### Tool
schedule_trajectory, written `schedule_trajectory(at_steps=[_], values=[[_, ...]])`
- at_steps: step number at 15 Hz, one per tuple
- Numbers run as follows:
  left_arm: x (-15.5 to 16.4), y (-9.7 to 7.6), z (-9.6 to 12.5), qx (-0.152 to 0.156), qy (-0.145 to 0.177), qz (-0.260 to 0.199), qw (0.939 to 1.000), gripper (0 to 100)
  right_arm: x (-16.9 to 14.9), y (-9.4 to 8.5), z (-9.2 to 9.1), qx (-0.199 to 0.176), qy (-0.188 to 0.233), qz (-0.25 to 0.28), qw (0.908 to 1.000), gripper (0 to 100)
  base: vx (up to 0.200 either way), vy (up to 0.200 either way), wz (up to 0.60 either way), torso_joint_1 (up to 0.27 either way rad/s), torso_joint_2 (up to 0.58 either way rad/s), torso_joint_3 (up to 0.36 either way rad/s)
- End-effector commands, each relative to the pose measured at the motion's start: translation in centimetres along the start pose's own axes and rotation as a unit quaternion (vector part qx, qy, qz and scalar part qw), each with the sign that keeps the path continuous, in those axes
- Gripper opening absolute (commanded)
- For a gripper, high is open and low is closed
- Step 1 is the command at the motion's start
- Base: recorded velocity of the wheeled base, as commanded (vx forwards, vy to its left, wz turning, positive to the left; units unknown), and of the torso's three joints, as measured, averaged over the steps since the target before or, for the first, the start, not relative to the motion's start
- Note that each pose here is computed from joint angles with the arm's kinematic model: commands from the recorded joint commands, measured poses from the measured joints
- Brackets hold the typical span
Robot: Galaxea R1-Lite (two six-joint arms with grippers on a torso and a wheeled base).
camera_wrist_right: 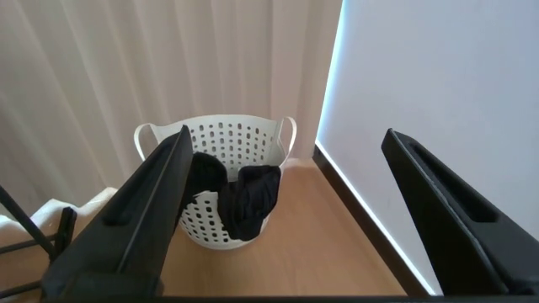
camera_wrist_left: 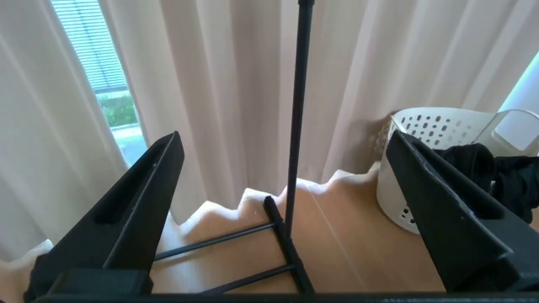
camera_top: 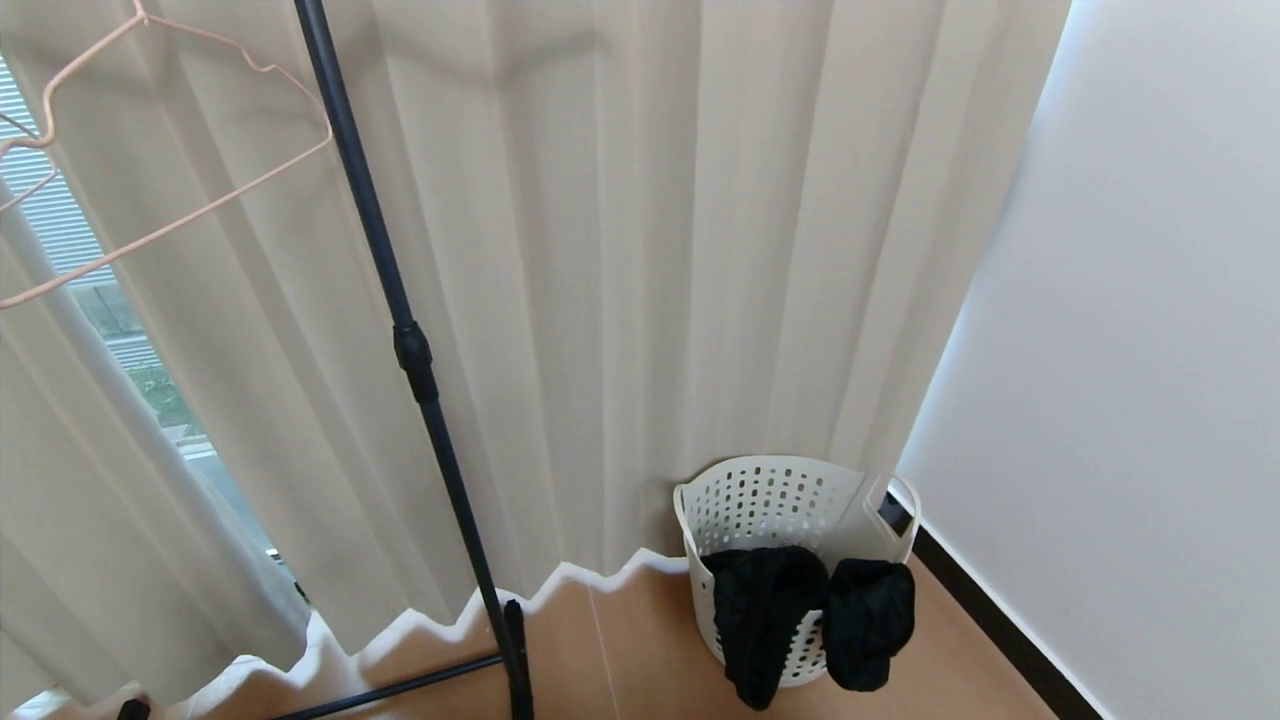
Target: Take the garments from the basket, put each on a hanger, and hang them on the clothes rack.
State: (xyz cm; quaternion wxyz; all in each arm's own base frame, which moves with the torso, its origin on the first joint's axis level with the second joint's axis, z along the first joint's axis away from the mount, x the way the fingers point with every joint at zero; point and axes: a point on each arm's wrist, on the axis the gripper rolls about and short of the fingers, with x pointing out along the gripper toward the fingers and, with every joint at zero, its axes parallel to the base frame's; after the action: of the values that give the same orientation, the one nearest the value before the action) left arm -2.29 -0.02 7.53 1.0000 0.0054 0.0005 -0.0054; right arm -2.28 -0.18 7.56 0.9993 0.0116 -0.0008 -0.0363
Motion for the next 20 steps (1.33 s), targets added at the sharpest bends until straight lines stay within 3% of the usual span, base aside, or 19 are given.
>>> schedule_trajectory(at_steps=[1, 20], values=[[0.0, 0.0, 0.03, 0.0, 0.0, 0.0, 1.0, 100, 0.0, 0.0, 0.0, 0.0, 0.0, 0.0, 1.0, 100, 0.0, 0.0, 0.0, 0.007, 0.0, -0.173], [0.0, 0.0, 0.03, 0.0, 0.0, -0.001, 1.0, 100, 0.0, 0.0, -0.01, -0.002, 0.0, -0.001, 1.0, 100, 0.0, 0.0, 0.0, 0.003, 0.0, -0.196]])
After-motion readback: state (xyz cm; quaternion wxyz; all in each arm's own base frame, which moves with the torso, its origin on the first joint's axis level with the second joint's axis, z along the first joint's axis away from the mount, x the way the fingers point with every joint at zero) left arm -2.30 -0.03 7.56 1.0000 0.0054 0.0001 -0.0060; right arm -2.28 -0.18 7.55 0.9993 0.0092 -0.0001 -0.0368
